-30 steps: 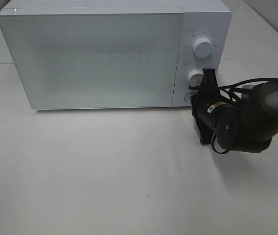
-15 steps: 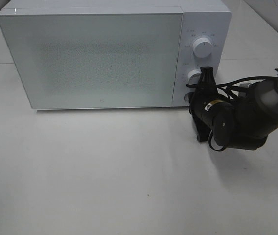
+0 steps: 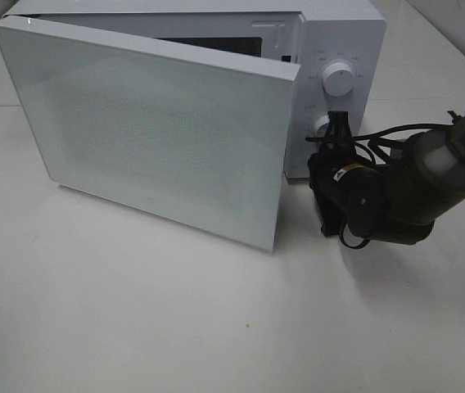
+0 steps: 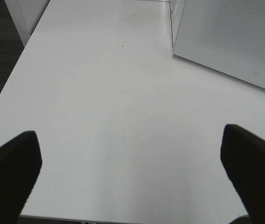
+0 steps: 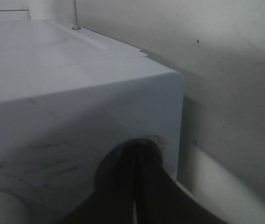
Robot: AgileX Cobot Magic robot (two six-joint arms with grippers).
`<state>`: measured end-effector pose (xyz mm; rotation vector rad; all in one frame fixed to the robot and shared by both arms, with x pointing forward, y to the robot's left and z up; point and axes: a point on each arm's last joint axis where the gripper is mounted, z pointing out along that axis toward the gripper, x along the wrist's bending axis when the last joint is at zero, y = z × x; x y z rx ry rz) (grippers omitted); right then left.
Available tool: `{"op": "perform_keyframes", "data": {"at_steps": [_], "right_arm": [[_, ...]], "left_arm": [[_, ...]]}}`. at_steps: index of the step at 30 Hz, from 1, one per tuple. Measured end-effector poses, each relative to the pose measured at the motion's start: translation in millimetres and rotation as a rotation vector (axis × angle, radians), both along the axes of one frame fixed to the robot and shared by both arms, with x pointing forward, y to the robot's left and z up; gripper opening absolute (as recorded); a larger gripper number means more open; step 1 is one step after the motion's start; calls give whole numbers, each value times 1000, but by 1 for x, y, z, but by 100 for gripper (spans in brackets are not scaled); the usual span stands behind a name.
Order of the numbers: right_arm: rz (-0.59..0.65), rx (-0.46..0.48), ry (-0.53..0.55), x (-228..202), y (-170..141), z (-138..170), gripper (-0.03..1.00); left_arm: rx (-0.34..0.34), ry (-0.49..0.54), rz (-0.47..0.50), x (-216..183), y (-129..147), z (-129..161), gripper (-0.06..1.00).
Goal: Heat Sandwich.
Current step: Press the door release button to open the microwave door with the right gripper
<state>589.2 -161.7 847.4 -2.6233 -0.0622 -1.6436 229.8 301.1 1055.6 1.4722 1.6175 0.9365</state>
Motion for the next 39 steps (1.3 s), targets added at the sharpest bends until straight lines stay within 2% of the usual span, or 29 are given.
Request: {"op": "perform_keyframes", "data": {"at_steps": [24, 39], "right_arm": [[2, 1, 34, 0, 1, -1, 1], [37, 6, 91, -3, -5, 13, 1]], "left_arm": [[0, 0, 0, 0, 0, 0, 99], [0, 0, 0, 0, 0, 0, 99]]}}
